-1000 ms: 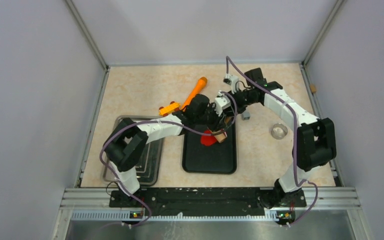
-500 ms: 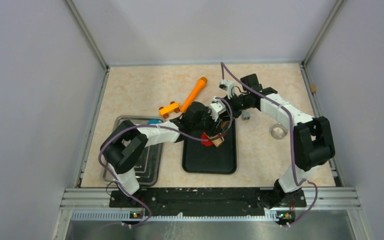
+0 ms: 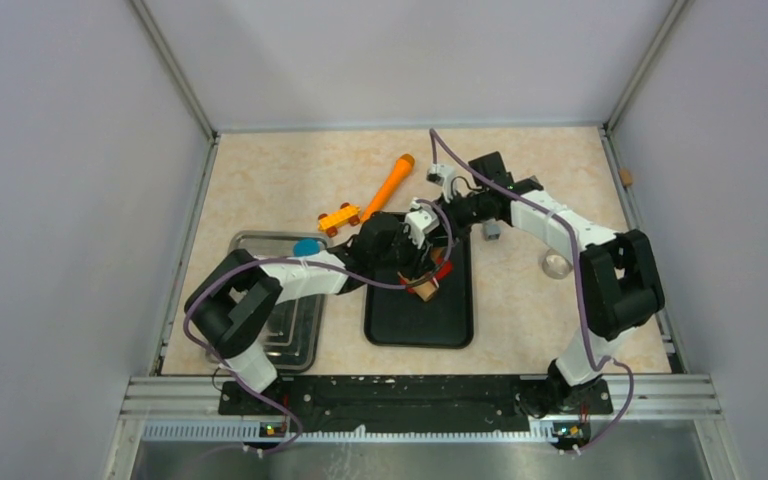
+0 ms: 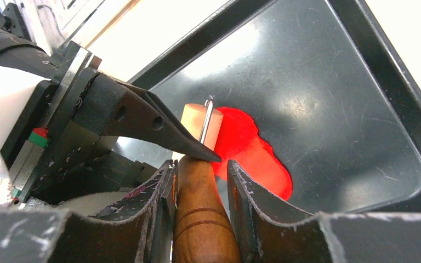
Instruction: Roll out the dumpling wrappers from the dough
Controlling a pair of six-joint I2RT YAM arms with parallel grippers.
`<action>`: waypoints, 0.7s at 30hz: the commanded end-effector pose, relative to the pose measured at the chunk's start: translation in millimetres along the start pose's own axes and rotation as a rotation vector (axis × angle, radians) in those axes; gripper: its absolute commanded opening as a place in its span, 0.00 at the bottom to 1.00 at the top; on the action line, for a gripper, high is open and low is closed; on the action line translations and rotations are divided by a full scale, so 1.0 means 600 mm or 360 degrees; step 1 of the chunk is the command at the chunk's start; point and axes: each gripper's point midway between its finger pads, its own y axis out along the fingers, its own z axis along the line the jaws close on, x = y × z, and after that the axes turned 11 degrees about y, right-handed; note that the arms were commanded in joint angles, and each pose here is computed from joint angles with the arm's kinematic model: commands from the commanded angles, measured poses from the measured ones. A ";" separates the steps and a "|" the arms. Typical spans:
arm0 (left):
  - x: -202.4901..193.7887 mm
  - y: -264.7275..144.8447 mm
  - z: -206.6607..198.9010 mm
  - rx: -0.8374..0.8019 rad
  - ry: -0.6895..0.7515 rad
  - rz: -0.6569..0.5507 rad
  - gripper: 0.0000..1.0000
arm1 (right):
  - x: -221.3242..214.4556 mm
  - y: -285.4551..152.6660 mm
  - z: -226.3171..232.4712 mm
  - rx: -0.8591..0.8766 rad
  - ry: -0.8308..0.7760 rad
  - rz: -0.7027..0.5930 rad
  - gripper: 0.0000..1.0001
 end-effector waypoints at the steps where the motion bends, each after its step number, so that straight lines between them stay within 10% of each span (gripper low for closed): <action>1: -0.125 -0.035 -0.016 0.0016 -0.0205 0.0406 0.00 | -0.107 0.059 -0.059 -0.0207 -0.0015 0.0318 0.00; 13: -0.108 -0.070 -0.016 -0.0034 -0.0181 0.0423 0.00 | -0.068 0.076 -0.026 -0.0122 0.0002 0.0272 0.00; 21: 0.047 -0.095 -0.017 -0.0113 -0.0042 0.0133 0.00 | 0.053 0.002 0.051 -0.0069 -0.0095 0.0061 0.00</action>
